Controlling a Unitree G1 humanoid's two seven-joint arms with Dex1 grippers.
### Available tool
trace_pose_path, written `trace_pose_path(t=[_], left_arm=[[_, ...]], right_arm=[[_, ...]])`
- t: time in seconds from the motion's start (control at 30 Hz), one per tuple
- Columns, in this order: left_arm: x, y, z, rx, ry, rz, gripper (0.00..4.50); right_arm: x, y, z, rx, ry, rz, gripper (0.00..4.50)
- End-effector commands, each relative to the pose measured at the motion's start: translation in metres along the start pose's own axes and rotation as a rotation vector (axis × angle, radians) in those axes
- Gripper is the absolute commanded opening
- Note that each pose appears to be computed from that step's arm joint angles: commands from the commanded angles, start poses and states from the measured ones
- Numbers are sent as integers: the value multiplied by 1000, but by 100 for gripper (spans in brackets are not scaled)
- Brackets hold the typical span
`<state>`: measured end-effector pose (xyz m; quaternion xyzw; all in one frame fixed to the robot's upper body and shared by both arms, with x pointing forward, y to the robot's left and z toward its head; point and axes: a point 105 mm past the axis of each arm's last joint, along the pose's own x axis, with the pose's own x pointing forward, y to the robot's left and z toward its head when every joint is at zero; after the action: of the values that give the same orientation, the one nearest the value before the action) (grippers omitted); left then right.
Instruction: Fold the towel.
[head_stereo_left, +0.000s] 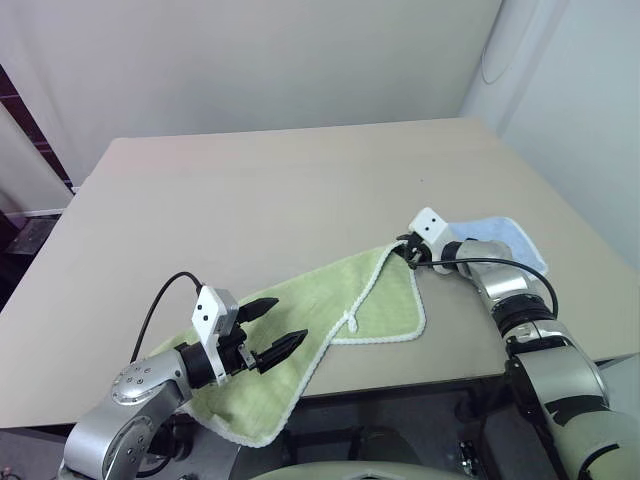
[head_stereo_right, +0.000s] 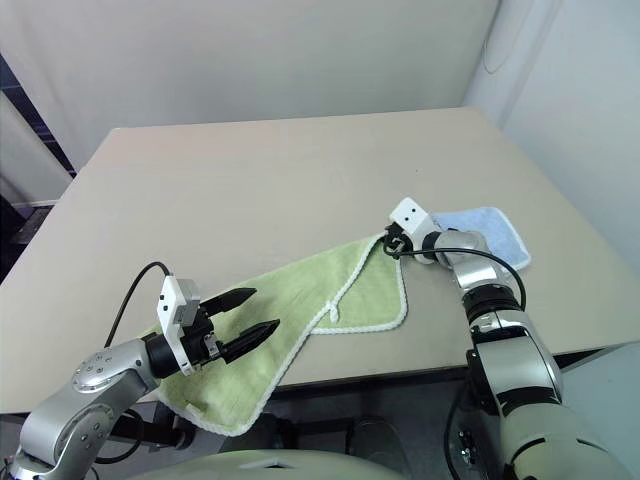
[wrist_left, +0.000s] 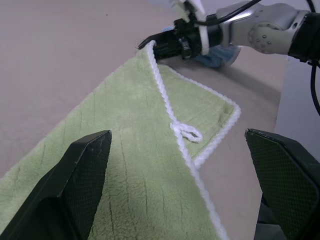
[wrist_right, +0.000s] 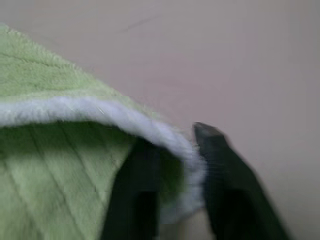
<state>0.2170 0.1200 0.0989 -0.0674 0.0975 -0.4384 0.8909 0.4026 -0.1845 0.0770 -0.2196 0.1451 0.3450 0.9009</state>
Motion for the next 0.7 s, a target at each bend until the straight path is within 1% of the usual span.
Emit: trace_pose_path(t=[0.03,0.17,0.37,0.47,0.57,0.63,0.7], left_arm=[[-2,2,10,28,-35,-5,450],[0,3,13,31,-47,-24,450],[1,-3,13,42,-30,-83,450],[-1,-9,7,57,27,-142,450],[-1,-14,3,70,57,-178,450],[-1,-14,2,74,65,-190,450],[-1,-13,0,84,78,-201,450]], right_arm=[[-12,-12,43,11,-140,-36,3],[-19,-22,81,118,-257,-106,3],[-21,-38,130,202,-349,-236,3],[-23,-63,165,273,-423,-388,3],[-23,-80,171,312,-421,-504,3],[-22,-94,166,362,-401,-584,3],[-20,-102,159,367,-375,-642,3]])
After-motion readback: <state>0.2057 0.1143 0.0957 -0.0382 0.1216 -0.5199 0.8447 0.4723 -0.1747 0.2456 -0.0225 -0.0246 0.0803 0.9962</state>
